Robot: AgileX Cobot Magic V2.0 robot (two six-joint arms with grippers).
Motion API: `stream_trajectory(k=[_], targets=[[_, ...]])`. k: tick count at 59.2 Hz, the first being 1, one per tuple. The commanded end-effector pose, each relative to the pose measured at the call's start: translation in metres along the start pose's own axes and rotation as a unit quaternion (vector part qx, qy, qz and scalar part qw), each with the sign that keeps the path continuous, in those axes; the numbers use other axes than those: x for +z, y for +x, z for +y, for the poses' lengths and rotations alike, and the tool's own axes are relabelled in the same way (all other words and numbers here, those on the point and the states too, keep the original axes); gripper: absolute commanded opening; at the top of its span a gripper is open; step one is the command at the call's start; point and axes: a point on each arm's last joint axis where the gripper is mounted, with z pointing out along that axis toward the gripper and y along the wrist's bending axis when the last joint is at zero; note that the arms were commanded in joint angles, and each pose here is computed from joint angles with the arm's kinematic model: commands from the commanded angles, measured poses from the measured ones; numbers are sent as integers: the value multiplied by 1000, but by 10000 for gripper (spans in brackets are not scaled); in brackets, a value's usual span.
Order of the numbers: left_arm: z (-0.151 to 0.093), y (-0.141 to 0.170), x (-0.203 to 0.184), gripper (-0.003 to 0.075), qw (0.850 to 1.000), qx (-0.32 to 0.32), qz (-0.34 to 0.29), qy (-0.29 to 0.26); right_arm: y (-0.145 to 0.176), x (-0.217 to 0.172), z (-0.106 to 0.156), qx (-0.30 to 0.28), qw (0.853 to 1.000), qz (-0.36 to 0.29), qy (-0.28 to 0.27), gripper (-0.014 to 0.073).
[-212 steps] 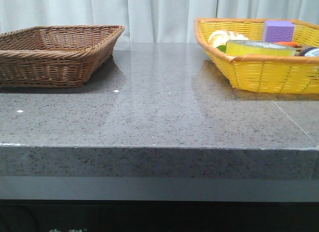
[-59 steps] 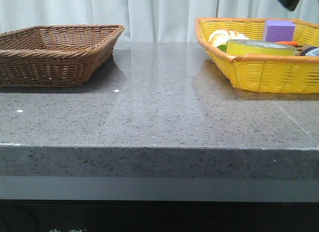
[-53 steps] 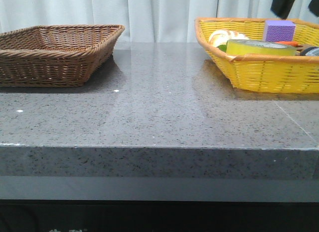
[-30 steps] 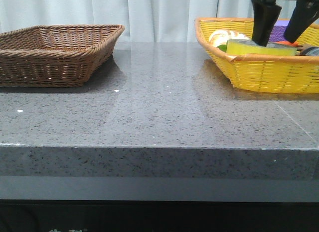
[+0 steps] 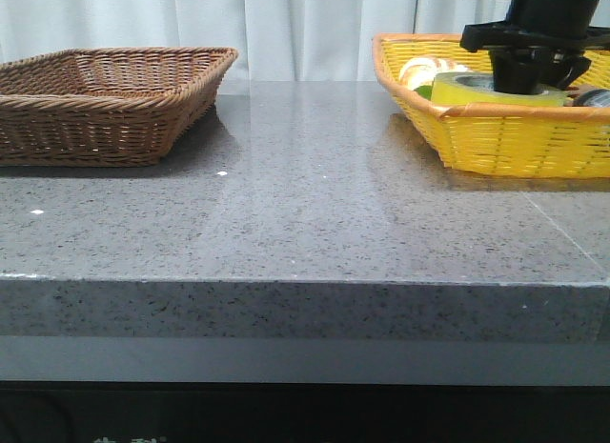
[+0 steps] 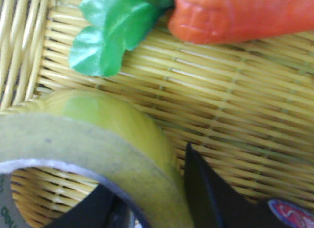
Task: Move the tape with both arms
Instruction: 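Reach the right gripper into the yellow basket and grasp the tape roll, then lift the tape roll out and set it on the table center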
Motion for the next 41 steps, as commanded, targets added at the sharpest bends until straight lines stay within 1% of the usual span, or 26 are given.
stream_trajectory(k=[1, 9, 18, 24, 32, 41], targets=[[-2, -16, -5, 546, 999, -5, -52, 5, -4, -48, 4, -8, 998, -60, 3, 217], [-2, -16, -5, 546, 999, -5, -52, 5, -2, -74, 7, -12, 997, -73, 4, 217], [-2, -16, -5, 546, 999, -5, -52, 5, 2, -112, 12, -17, 994, -108, 8, 217], [-2, -16, -5, 546, 999, -5, -52, 5, 7, -134, 20, -25, 991, -133, 7, 217], [-2, -16, -5, 546, 999, -5, -52, 5, 12, -153, 43, -50, 987, -155, -5, 217], [-2, -16, -5, 546, 999, -5, -52, 5, 14, -160, 88, -105, 980, -168, -31, 217]])
